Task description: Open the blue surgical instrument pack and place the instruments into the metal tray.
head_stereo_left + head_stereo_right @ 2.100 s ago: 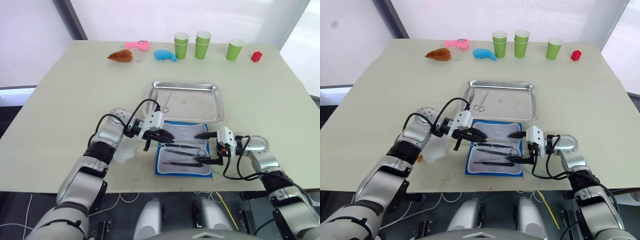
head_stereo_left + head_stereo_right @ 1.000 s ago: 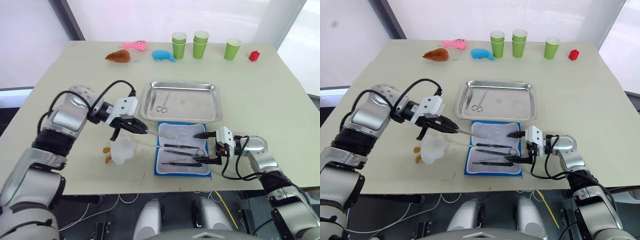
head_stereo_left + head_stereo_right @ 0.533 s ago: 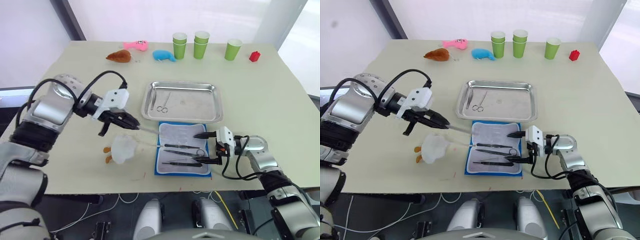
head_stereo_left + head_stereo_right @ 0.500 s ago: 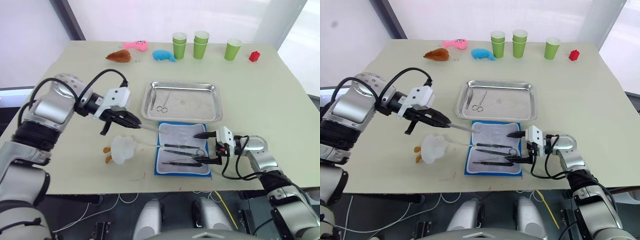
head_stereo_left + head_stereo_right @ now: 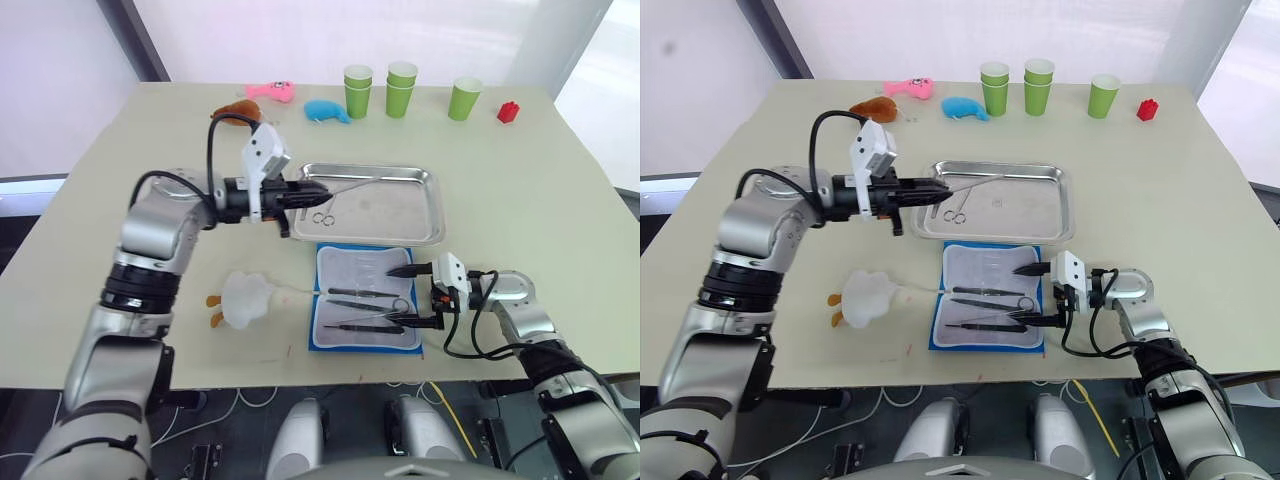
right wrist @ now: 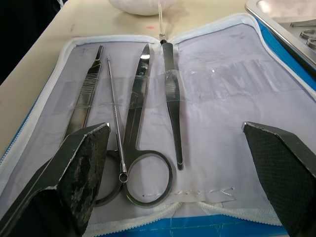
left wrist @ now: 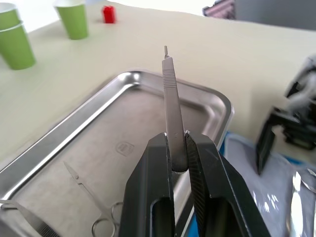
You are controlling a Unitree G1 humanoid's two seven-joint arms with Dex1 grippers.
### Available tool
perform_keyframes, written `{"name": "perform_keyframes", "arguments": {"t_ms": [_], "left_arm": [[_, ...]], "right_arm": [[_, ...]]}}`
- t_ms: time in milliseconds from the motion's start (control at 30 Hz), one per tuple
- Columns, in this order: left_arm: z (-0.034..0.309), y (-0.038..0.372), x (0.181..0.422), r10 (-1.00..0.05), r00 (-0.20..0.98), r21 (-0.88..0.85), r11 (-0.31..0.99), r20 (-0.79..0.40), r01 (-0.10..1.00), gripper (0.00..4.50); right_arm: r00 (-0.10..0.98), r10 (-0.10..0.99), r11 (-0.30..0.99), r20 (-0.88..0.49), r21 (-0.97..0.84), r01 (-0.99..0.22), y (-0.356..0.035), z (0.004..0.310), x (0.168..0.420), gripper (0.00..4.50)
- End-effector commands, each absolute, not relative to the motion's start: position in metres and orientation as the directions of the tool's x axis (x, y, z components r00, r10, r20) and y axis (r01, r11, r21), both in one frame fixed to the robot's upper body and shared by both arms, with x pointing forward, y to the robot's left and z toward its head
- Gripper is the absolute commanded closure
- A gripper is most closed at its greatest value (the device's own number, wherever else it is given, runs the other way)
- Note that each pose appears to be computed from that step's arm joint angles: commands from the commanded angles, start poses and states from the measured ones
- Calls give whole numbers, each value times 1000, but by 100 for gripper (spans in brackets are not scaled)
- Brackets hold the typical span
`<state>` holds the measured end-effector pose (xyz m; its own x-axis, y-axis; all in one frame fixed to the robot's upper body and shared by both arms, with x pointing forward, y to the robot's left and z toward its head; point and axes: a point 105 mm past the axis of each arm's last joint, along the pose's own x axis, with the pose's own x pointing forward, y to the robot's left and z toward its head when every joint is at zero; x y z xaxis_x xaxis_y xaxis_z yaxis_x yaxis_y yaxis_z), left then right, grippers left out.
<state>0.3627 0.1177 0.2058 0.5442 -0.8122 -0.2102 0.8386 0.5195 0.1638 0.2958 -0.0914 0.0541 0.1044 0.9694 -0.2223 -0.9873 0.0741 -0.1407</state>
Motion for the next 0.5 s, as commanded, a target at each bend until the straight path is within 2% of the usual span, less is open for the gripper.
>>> {"name": "perform_keyframes", "arguments": {"t_ms": [33, 167, 500], "left_arm": [[210, 118, 371, -707, 690, 192, 663, -154, 723, 446], [200, 114, 382, -591, 791, 154, 777, -156, 611, 446], [176, 92, 400, -411, 893, 77, 900, -184, 429, 446]], "right_arm": [[76, 942, 78, -328, -8, -997, -101, 15, 281, 0], [77, 941, 79, -329, -6, -997, -101, 14, 281, 0], [76, 943, 80, -324, -2, -997, -100, 13, 278, 0]]}}
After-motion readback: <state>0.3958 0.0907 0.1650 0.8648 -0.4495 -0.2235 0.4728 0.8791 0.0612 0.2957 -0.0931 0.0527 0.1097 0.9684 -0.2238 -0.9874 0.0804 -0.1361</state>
